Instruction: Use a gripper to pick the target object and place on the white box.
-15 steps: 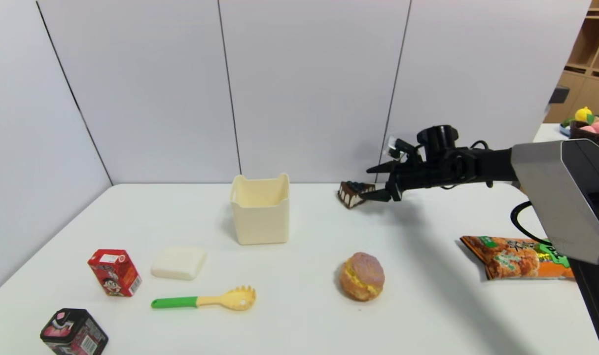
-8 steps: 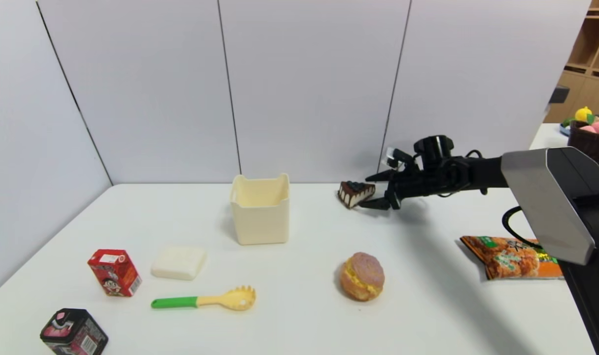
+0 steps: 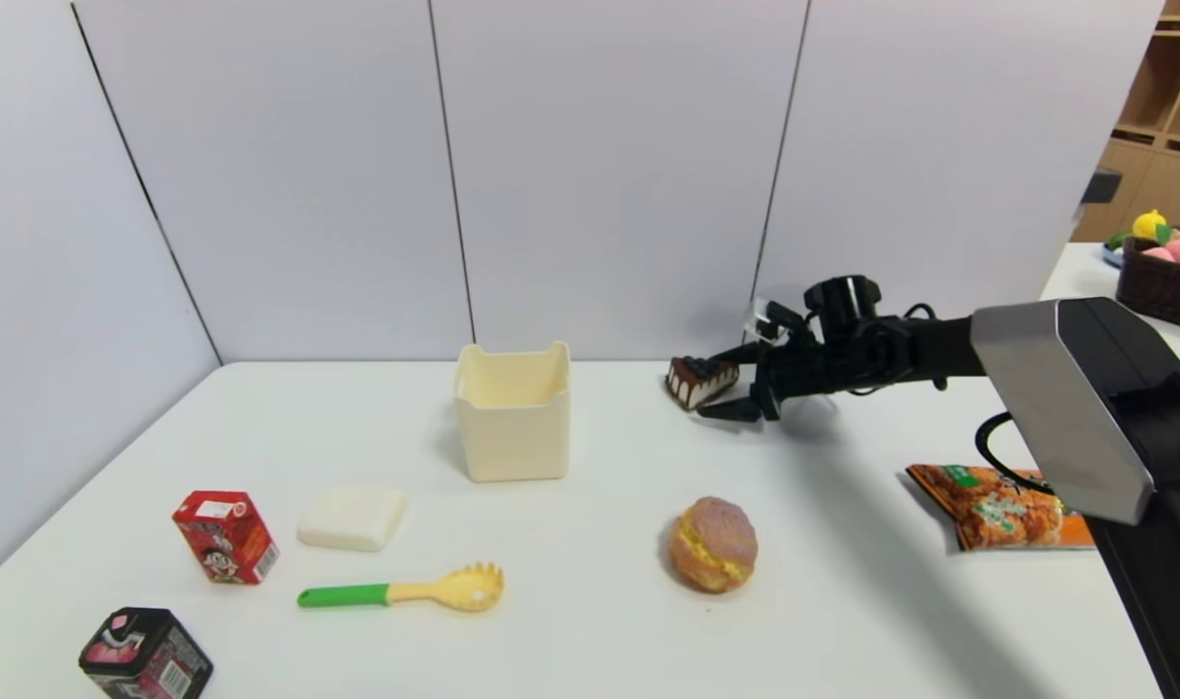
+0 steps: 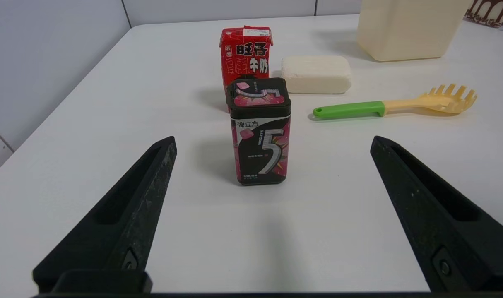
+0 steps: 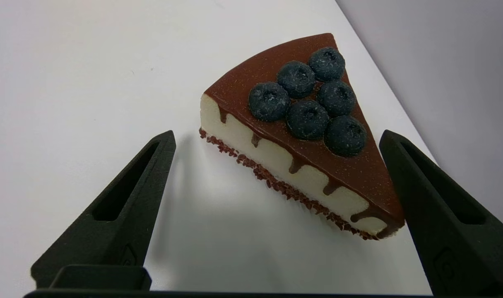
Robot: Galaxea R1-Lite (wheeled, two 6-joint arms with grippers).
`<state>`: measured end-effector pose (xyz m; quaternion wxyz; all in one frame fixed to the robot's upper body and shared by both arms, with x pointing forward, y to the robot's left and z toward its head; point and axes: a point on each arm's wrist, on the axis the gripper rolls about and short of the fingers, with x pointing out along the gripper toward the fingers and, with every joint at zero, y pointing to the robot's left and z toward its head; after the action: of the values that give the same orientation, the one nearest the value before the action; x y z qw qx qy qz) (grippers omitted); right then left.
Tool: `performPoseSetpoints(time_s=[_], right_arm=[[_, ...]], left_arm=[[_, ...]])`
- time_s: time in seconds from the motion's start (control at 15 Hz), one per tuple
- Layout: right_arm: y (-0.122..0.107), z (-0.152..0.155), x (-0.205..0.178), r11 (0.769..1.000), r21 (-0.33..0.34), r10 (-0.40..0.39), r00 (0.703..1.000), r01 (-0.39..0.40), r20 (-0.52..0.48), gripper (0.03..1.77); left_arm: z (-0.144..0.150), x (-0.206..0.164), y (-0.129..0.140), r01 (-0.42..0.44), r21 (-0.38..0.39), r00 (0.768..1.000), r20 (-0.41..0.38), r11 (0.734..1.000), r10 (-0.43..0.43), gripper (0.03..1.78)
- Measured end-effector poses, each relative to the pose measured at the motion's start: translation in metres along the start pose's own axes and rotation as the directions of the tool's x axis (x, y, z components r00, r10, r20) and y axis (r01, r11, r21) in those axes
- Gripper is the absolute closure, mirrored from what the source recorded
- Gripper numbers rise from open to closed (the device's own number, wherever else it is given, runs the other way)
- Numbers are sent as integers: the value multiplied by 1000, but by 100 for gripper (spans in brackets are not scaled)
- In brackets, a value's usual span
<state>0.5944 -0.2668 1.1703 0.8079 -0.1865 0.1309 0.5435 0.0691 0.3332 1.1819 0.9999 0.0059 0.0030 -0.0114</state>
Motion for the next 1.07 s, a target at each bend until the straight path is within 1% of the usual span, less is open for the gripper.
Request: performPoseSetpoints(time_s=[0.47,0.73,0.93,1.07], right_arm=[[0,-1,1,1000,0,3,1000,-3,4,10],[-1,-1,1,1000,-4,-2,1000,2,5,72],[-1,-2,1,1000,-3,-2,1000,2,4,103],[-2,-3,0,1000,-1,-5,1000,5,3,171]], left_arm=[[0,0,0,0,1,1000,0,1000,0,12],[0,0,0,0,0,1000,0,1000,0,12],[0,0,0,0,0,1000,0,1000,0,12],[0,0,0,0,0,1000,0,1000,0,12]])
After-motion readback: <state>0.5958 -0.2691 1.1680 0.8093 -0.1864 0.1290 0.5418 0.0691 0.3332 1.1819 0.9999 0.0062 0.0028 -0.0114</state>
